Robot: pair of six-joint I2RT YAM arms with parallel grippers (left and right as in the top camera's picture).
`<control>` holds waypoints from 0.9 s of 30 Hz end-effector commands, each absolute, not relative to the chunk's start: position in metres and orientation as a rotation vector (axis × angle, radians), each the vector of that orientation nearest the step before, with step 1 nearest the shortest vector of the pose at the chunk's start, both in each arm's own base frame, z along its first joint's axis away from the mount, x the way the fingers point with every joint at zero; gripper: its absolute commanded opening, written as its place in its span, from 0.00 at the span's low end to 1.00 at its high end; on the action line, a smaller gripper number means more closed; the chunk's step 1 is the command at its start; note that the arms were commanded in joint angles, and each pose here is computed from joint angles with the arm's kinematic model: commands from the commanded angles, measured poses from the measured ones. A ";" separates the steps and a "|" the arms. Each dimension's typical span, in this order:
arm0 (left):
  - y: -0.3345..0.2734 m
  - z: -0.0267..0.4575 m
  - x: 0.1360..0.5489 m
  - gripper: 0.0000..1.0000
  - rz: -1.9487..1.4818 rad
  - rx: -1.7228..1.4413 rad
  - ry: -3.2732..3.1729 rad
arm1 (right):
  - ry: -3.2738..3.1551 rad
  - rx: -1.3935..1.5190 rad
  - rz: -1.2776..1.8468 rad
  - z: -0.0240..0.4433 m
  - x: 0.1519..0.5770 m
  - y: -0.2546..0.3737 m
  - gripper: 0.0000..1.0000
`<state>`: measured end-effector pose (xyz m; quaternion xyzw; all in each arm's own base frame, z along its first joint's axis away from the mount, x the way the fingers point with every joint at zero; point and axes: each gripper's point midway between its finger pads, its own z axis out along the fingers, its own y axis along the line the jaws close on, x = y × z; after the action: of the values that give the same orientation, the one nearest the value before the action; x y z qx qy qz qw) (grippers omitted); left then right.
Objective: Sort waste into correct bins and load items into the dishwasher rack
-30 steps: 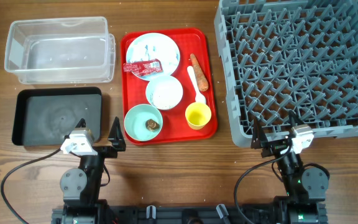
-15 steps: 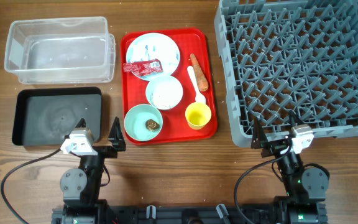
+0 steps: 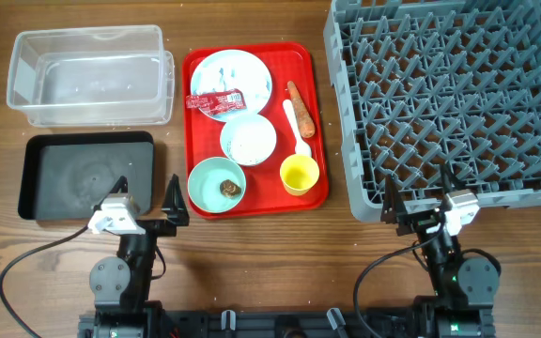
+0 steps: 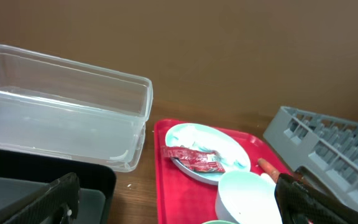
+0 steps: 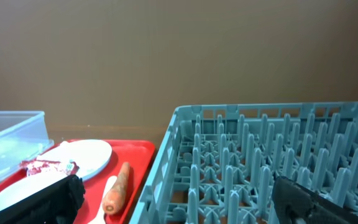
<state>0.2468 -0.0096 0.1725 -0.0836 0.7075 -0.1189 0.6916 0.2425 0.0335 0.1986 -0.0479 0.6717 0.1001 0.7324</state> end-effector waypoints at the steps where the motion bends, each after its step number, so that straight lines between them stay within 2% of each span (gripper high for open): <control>1: -0.004 0.176 0.246 1.00 -0.304 -0.274 1.553 | 1.426 -0.117 0.250 0.219 0.238 0.038 1.00; 12: -0.003 0.203 0.242 1.00 -0.304 -0.269 1.515 | 1.428 -0.140 0.268 0.226 0.237 0.043 1.00; 18: 0.007 0.239 0.240 1.00 -0.219 -0.304 1.604 | 1.418 -0.184 0.301 0.266 0.237 0.051 1.00; 24: 0.010 0.301 0.262 1.00 -0.128 -0.306 1.874 | 1.670 -0.378 0.433 0.324 0.278 0.082 1.00; 27: 0.010 0.319 0.285 1.00 -0.103 -0.324 2.043 | 1.899 -0.377 0.469 0.330 0.303 0.081 1.00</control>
<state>0.2662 0.0082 0.2974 -0.1379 0.8231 -0.0599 0.5477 0.2896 0.0729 0.3097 -0.1258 0.7837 0.1893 0.5781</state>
